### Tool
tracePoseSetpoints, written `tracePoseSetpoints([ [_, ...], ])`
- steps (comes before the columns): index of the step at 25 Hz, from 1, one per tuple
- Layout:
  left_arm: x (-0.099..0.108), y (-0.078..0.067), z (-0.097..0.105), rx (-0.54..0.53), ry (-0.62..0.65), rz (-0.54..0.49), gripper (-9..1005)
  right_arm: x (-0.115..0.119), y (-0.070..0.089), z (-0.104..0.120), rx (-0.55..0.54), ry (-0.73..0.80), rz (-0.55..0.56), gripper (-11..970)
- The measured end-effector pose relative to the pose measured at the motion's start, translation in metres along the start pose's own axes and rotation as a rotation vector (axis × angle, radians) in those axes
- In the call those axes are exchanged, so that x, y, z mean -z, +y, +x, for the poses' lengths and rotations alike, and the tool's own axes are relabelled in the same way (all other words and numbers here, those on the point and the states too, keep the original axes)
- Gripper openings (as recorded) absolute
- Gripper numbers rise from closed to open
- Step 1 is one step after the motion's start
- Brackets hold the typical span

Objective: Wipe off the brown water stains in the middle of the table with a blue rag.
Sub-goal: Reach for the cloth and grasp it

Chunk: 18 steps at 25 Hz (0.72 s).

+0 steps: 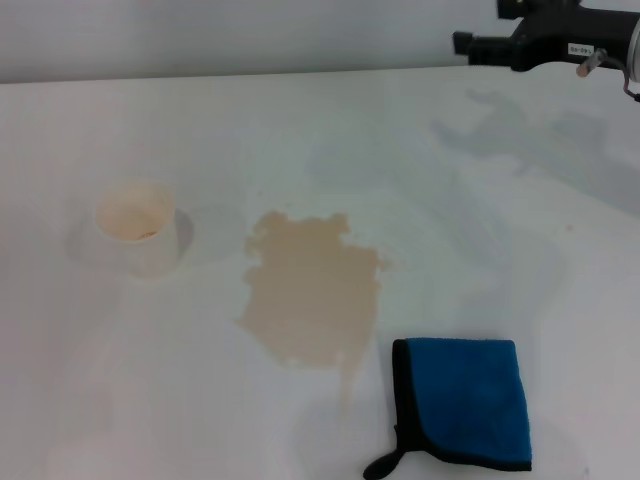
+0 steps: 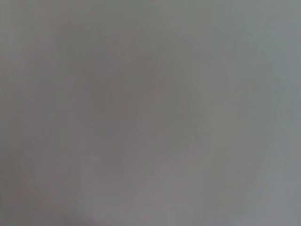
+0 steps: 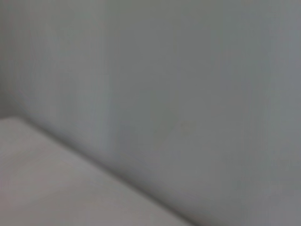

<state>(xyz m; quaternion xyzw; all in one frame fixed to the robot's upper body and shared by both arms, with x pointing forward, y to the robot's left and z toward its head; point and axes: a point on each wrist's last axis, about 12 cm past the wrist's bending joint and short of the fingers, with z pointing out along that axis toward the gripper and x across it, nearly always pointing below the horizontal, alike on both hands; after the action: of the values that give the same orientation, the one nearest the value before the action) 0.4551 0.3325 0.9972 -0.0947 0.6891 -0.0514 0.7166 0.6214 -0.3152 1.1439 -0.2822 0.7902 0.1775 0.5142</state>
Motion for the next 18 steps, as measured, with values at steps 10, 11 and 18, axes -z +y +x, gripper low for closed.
tracePoseSetpoints([
  [10,-0.018,-0.002,-0.002,0.003,0.013,-0.018,893,0.007,0.046,-0.04,0.175,0.321,-0.06,841],
  [11,-0.02,-0.002,-0.002,0.002,0.012,-0.017,893,0.009,0.051,-0.044,0.193,0.347,-0.057,839],
  [18,-0.03,-0.006,-0.004,-0.007,0.013,-0.002,892,0.014,0.077,-0.053,0.158,0.518,-0.118,811],
])
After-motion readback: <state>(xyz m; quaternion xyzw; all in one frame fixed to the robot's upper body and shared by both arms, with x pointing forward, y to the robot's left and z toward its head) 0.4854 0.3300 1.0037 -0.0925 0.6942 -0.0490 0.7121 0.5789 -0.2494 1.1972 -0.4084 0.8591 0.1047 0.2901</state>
